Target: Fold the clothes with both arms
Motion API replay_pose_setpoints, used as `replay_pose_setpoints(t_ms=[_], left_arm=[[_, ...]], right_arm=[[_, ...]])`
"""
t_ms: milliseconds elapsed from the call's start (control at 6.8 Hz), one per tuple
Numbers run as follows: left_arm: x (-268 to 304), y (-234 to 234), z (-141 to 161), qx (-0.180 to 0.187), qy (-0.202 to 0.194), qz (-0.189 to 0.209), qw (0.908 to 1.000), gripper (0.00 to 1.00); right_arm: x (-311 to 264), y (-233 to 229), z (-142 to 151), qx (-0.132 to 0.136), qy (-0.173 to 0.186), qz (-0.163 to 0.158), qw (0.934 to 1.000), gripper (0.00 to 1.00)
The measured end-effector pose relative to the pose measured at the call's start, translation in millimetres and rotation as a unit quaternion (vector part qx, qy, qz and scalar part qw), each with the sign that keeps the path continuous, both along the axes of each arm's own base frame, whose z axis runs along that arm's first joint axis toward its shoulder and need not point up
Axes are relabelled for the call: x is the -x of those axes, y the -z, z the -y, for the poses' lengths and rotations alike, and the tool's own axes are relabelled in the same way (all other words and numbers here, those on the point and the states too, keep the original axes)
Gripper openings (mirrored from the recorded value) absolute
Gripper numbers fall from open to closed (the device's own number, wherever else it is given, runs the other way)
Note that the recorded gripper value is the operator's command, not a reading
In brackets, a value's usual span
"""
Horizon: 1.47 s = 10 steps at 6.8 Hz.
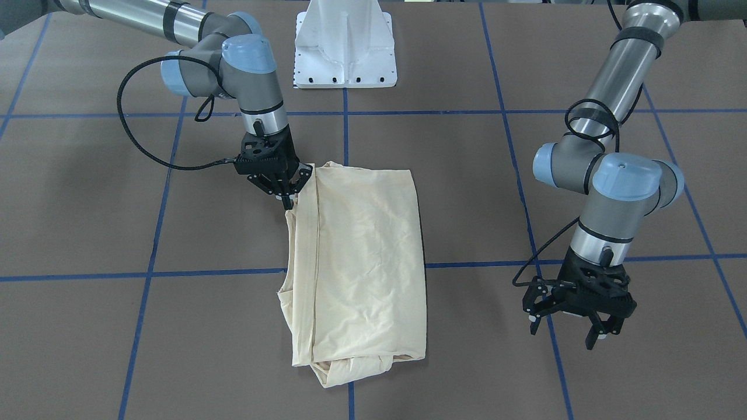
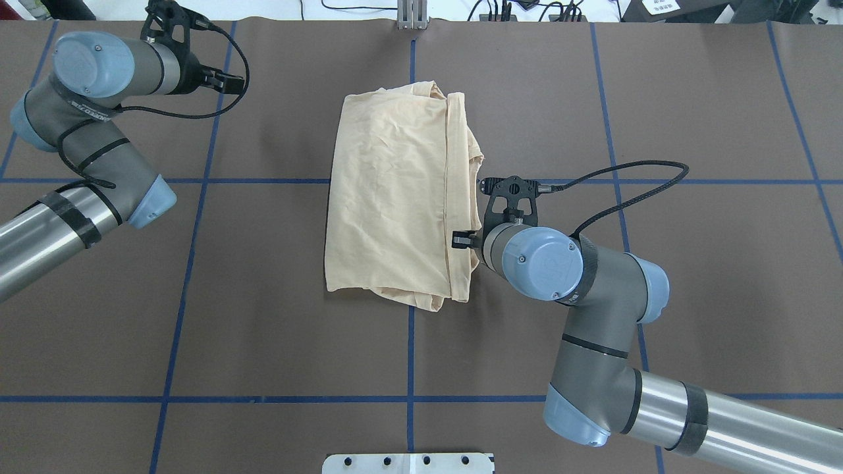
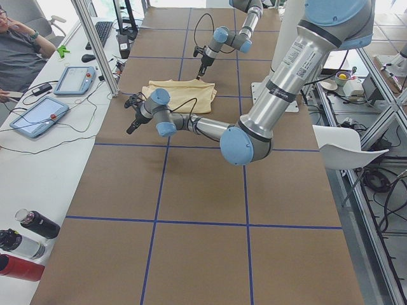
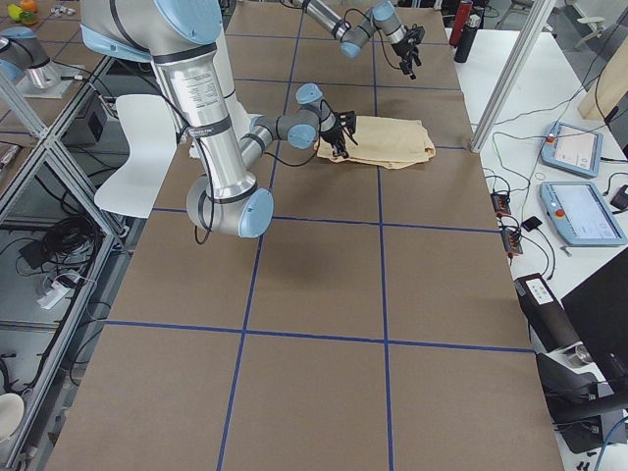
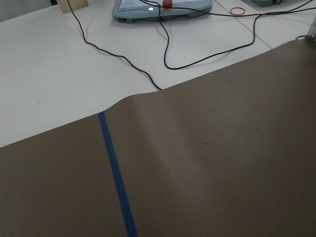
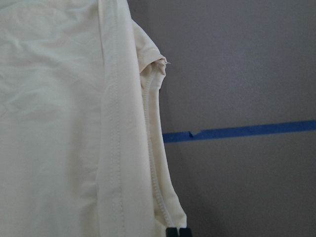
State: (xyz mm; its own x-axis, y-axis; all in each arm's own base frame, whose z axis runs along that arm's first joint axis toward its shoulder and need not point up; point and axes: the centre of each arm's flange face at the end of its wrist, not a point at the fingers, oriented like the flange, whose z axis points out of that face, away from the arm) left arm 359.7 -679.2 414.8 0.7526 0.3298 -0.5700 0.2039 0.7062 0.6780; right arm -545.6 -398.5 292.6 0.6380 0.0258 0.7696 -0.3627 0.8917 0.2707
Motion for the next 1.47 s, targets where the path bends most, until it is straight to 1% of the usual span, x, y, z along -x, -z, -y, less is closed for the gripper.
replay_pose_setpoints(t_ms=[147, 294, 441, 588, 735, 882, 1029, 1176, 1324, 1471], left_arm=[[0, 0, 0, 0.000, 0.000, 0.000, 1.0000, 1.00], [0, 0, 0, 0.000, 0.000, 0.000, 1.0000, 1.00], [0, 0, 0, 0.000, 0.000, 0.000, 1.0000, 1.00], [0, 0, 0, 0.000, 0.000, 0.000, 1.0000, 1.00], [0, -1, 0, 0.001, 0.000, 0.001, 1.0000, 1.00], [0, -2, 0, 0.001, 0.000, 0.001, 1.0000, 1.00], [0, -2, -1, 0.001, 0.000, 0.001, 1.0000, 1.00], [0, -2, -1, 0.001, 0.000, 0.001, 1.0000, 1.00], [0, -2, -1, 0.001, 0.000, 0.001, 1.0000, 1.00], [0, -2, -1, 0.001, 0.000, 0.001, 1.0000, 1.00]], right_arm=[[-1, 2, 5, -0.001, -0.002, -0.005, 1.0000, 1.00], [-3, 14, 20, 0.001, -0.007, -0.019, 0.9998, 1.00], [7, 40, 40, 0.009, -0.009, -0.046, 0.9989, 1.00], [27, 63, 56, 0.025, -0.009, -0.077, 0.9967, 1.00], [51, 78, 71, 0.046, -0.007, -0.117, 0.9920, 1.00], [71, 77, 81, 0.064, 0.001, -0.162, 0.9847, 1.00], [81, 65, 86, 0.074, 0.013, -0.202, 0.9765, 1.00], [84, 57, 88, 0.080, 0.022, -0.227, 0.9704, 1.00], [87, 57, 90, 0.084, 0.027, -0.240, 0.9666, 1.00], [92, 62, 93, 0.087, 0.028, -0.247, 0.9647, 1.00]])
